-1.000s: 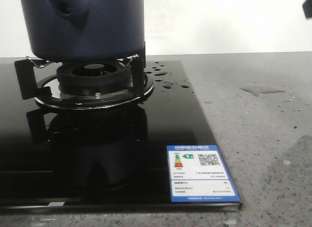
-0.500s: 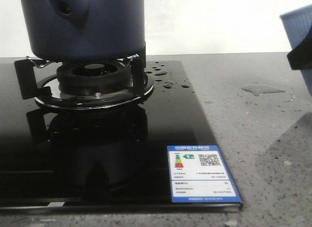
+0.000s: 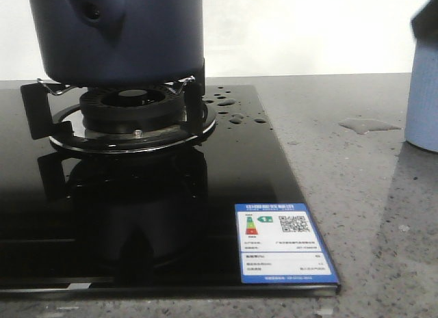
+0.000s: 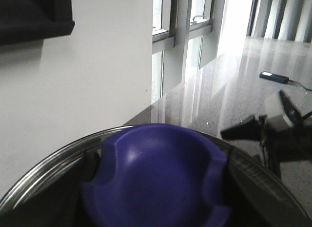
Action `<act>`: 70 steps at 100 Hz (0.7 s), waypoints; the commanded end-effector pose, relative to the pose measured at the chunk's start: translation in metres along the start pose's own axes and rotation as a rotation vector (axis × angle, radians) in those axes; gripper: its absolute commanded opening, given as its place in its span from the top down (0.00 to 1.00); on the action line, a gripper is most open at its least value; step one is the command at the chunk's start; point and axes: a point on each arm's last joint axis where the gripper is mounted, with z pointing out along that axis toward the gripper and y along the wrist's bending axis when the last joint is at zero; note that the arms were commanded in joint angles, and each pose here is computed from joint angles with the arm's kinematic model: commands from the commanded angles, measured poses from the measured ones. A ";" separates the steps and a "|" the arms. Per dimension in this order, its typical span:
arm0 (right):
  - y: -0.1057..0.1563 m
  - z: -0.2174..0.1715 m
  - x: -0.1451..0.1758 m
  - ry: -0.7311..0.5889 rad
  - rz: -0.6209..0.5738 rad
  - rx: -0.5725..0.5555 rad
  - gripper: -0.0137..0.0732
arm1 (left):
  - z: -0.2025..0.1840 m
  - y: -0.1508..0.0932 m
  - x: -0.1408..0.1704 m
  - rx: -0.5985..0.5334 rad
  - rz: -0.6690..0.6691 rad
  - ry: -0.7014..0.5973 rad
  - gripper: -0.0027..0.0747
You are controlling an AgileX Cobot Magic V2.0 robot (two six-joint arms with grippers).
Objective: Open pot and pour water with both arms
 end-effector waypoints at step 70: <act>-0.006 -0.120 -0.059 -0.567 0.030 -0.071 0.92 | 0.035 0.060 0.040 -0.134 -0.053 0.039 0.57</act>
